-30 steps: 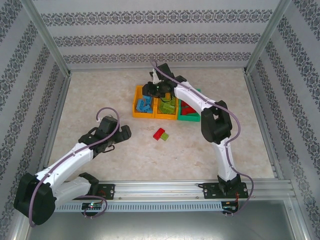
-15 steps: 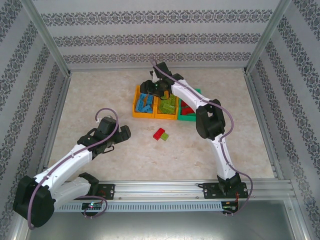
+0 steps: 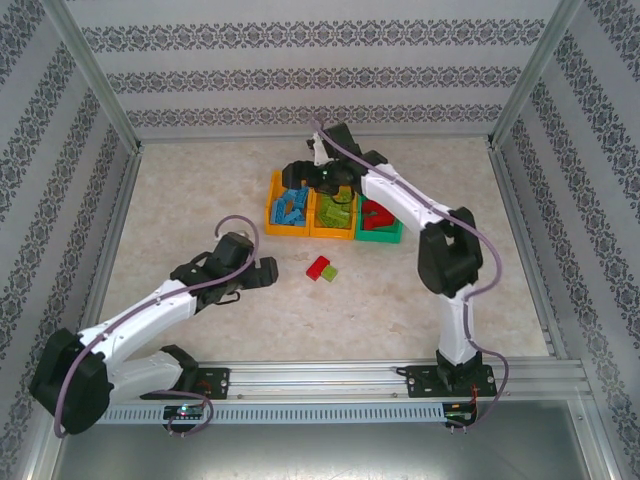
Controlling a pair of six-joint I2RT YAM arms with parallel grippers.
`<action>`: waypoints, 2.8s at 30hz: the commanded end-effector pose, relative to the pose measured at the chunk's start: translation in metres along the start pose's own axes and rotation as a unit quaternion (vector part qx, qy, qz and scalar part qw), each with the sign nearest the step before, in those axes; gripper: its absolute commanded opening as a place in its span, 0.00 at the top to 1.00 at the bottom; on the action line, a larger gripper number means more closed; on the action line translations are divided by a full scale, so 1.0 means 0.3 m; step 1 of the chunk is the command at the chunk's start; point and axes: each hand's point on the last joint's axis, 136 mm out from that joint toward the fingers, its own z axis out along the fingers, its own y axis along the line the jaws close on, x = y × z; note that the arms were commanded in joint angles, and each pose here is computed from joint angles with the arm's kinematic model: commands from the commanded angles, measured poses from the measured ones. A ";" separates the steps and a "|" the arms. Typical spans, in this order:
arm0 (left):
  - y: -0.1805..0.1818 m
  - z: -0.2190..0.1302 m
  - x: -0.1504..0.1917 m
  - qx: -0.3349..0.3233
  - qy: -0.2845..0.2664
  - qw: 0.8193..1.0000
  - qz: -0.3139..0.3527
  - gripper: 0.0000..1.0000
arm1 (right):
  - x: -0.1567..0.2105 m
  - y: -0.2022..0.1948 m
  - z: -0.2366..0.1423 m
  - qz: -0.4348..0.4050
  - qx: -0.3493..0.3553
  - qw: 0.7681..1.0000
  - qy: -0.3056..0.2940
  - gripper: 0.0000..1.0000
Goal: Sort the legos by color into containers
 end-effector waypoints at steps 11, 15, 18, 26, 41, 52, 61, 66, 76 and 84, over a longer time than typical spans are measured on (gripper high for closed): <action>-0.135 0.030 -0.016 0.034 -0.019 0.991 0.129 0.00 | 0.518 -0.247 -0.270 -0.213 0.108 0.970 0.050 0.11; -0.139 0.038 -0.020 0.032 -0.018 0.991 0.129 0.00 | 0.651 -0.274 -0.266 -0.242 0.101 0.963 0.065 0.14; -0.136 0.048 -0.024 0.024 -0.016 0.992 0.121 0.00 | 0.710 -0.274 -0.237 -0.256 0.103 0.958 0.082 0.16; -0.129 0.042 -0.033 0.016 -0.019 0.994 0.108 0.00 | 0.761 -0.248 -0.121 -0.298 0.118 0.939 0.128 0.16; -0.102 0.033 -0.023 0.007 -0.022 0.995 0.099 0.00 | 0.764 -0.323 -0.002 -0.302 0.164 0.920 0.189 0.34; -0.096 0.044 -0.022 -0.004 -0.017 0.995 0.103 0.00 | 0.747 -0.298 -0.048 -0.307 0.160 0.922 0.172 0.70; -0.097 0.057 -0.018 -0.007 -0.011 0.994 0.107 0.00 | 0.565 -0.203 -0.174 -0.251 0.084 0.961 0.074 0.73; -0.125 0.068 -0.020 0.008 -0.006 0.994 0.108 0.00 | 0.396 -0.199 -0.207 -0.200 0.080 0.976 0.022 0.74; -0.214 0.116 -0.018 0.037 0.020 0.991 0.126 0.00 | 0.142 -0.307 -0.126 -0.101 0.158 0.982 0.016 0.72; -0.302 0.165 -0.005 0.047 0.043 0.982 0.179 0.00 | 0.056 -0.400 -0.051 -0.047 0.188 0.981 0.016 0.65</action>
